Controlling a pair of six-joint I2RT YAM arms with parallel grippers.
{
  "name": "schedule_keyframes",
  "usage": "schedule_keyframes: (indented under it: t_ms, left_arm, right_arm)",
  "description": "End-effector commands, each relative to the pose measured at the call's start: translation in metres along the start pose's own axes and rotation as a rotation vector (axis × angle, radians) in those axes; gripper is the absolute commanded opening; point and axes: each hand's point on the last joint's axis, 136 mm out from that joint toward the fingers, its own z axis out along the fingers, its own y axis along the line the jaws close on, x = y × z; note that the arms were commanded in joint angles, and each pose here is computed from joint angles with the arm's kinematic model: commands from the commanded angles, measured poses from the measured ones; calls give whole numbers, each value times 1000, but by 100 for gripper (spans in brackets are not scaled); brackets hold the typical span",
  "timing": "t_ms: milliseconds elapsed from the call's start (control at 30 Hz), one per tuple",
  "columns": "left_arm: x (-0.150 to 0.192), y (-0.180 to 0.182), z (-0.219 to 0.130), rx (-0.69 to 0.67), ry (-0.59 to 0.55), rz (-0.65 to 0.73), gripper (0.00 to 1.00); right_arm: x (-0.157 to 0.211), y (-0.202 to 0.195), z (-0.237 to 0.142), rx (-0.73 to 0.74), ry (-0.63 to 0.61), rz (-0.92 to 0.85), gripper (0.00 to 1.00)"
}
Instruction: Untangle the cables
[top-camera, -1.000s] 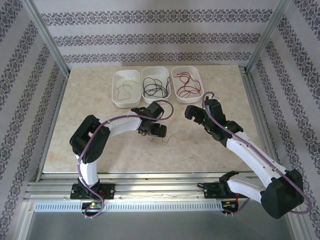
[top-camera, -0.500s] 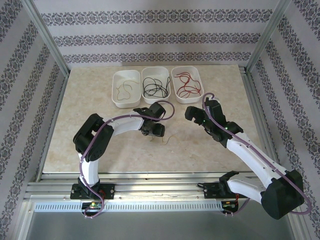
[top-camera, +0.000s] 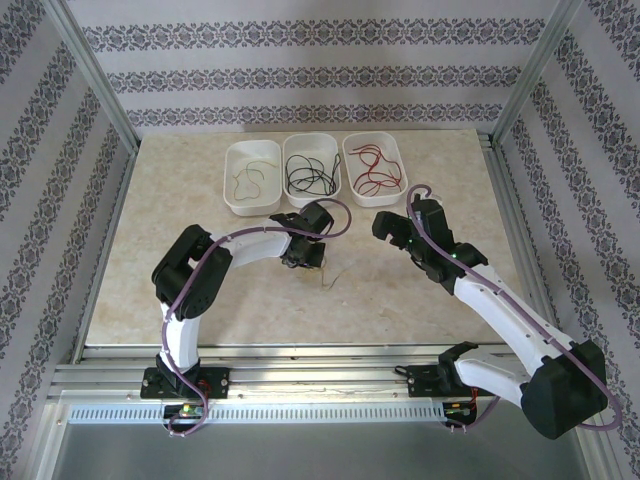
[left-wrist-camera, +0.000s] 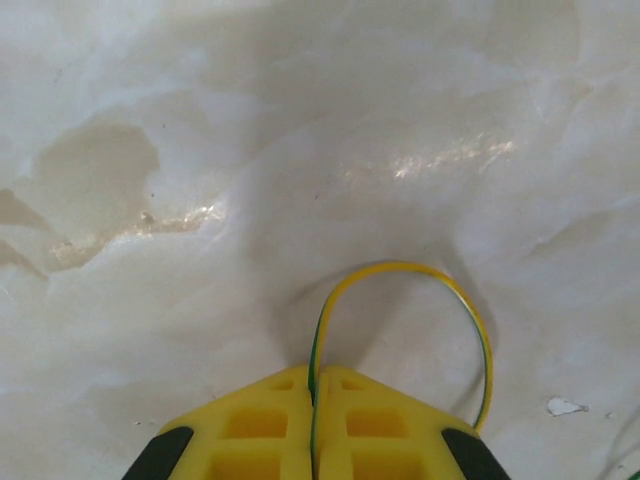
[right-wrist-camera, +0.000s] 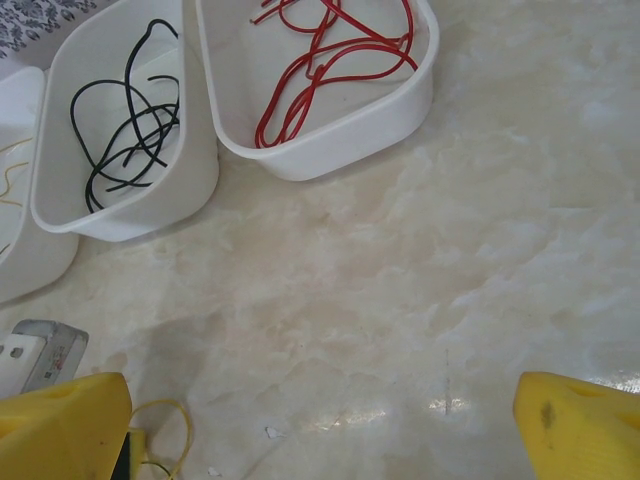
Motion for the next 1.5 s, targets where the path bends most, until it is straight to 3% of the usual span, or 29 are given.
schedule_keyframes:
  t_ms: [0,433,667,833,1100,1467]
  left_arm:
    - [-32,-3,-38,35,-129,8,0]
    - [-109,40,-159,55,-465,-33,0]
    - [-161,82,-219,-30,-644,-46,0]
    - [-188,116,-243,-122,-719,-75,0]
    - [-225,165,-239,-309,-734,-81,0]
    - [-253,205,-157,-370,-576,-89,0]
  right_arm:
    - [-4,-4,-4,7,-17,13,98]
    - [-9,-9,-10,16,-39,14,98]
    - [-10,-6,-11,4,-33,3,98]
    - [-10,-5,-10,7,-23,-4,98]
    - [-12,-4,-9,12,-25,-2,98]
    - [-23,-1,-9,40,-27,-20,98]
